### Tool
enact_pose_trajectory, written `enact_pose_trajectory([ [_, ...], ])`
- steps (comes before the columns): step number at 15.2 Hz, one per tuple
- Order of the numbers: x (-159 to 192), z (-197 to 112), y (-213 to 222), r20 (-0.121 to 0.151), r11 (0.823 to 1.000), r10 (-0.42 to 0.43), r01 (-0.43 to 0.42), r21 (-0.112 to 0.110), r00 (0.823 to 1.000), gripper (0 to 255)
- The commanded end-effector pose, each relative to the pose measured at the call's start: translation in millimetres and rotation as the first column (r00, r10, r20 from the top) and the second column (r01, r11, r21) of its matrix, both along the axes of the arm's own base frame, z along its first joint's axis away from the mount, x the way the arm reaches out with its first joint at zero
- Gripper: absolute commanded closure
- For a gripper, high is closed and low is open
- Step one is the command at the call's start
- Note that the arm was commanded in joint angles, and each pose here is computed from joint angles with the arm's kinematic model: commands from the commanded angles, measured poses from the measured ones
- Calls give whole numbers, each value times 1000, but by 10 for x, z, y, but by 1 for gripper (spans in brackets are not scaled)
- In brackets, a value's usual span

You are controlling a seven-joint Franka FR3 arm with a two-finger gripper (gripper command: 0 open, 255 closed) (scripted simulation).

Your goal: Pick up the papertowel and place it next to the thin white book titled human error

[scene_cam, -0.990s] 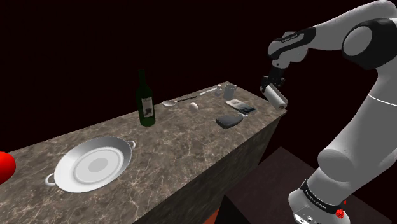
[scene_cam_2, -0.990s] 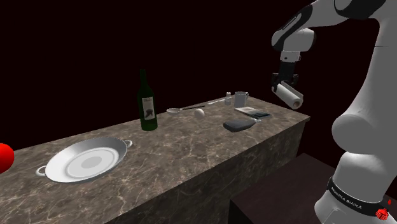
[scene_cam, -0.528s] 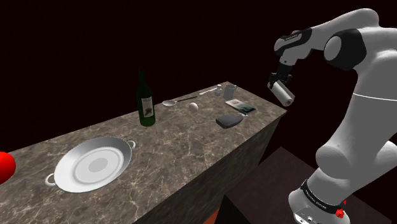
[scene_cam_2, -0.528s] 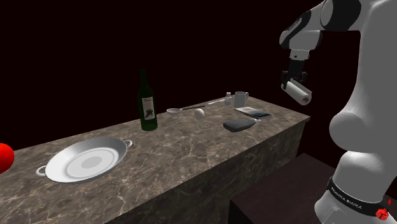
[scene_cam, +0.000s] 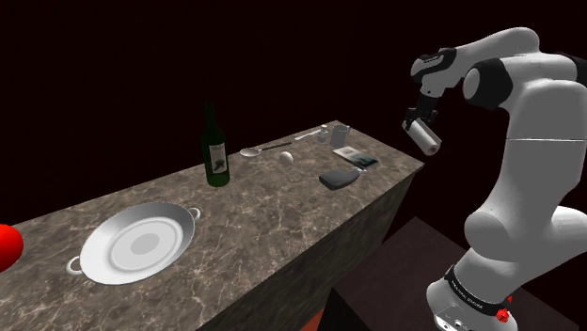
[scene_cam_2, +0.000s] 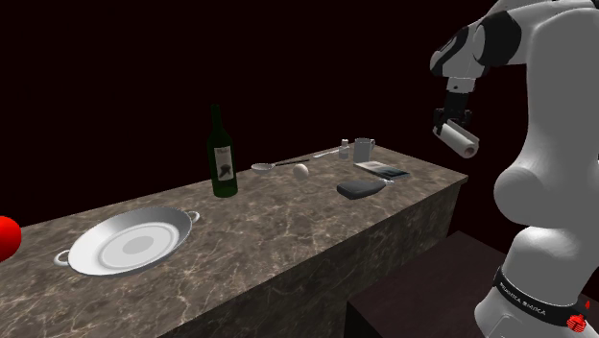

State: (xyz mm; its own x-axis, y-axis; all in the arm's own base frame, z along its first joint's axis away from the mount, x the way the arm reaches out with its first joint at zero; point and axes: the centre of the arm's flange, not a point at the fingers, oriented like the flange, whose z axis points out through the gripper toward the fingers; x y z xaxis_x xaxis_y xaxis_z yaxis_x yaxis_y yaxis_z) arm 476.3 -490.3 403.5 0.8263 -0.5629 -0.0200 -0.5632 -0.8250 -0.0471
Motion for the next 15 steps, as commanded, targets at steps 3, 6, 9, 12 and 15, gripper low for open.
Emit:
enact_pose_trajectory([
  [3,10,-199,-5,0,1000,0,0,0,1000,255],
  [6,10,-358,-5,0,1000,0,0,0,1000,255],
  [9,10,-516,-5,0,1000,0,0,0,1000,255],
  [12,10,-675,-5,0,1000,0,0,0,1000,255],
  [15,10,-833,-5,0,1000,0,0,0,1000,255],
])
